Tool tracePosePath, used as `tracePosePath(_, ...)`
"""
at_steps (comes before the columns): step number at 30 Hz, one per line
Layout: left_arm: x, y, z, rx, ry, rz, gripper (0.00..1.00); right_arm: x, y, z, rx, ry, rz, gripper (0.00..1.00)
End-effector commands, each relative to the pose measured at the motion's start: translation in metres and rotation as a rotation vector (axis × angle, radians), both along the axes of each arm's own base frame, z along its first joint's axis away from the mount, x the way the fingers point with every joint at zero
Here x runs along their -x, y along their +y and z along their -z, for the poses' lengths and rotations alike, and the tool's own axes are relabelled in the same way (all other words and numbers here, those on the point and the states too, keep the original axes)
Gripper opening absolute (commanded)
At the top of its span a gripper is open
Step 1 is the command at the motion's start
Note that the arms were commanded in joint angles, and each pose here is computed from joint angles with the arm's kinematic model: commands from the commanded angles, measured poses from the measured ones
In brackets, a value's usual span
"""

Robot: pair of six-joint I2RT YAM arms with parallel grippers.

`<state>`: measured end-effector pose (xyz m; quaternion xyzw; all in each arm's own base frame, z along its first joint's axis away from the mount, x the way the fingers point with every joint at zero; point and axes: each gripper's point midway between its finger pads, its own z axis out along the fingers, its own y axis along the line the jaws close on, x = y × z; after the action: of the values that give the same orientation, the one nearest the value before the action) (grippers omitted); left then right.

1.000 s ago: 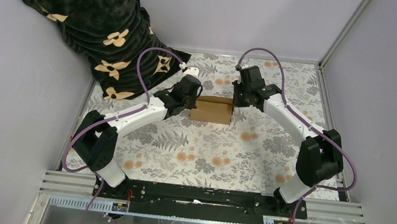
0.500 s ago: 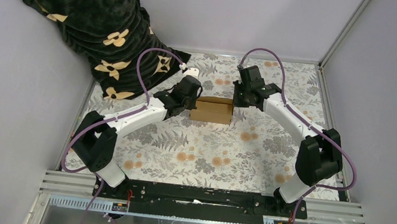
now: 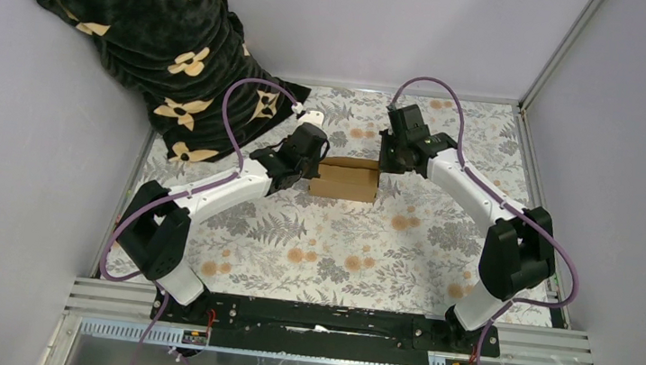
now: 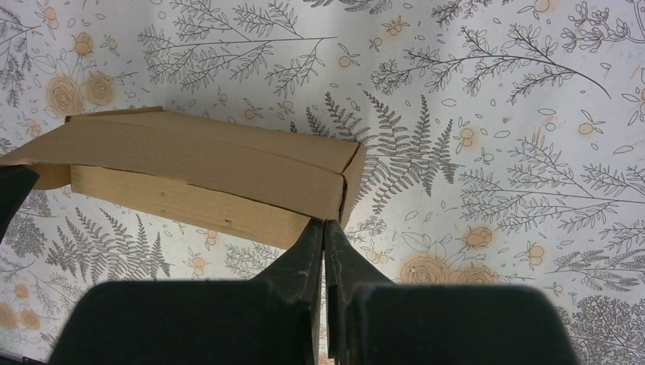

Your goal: Fold the paper box

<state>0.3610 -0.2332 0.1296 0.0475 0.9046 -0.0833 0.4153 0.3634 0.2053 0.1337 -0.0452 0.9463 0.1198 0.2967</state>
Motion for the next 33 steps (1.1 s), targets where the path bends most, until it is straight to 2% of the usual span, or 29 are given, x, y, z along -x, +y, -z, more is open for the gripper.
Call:
tracePosePath(1, 0.012, -0.030, -0.003, 0.094, 0.012, 0.083, 0.04, 0.006, 0.041, -0.020, -0.121, 0.013, -0.080, 0.00)
tracePosePath(33, 0.027, -0.029, 0.018, 0.117, -0.001, 0.070, 0.02, 0.022, 0.024, 0.013, -0.062, -0.078, -0.076, 0.00)
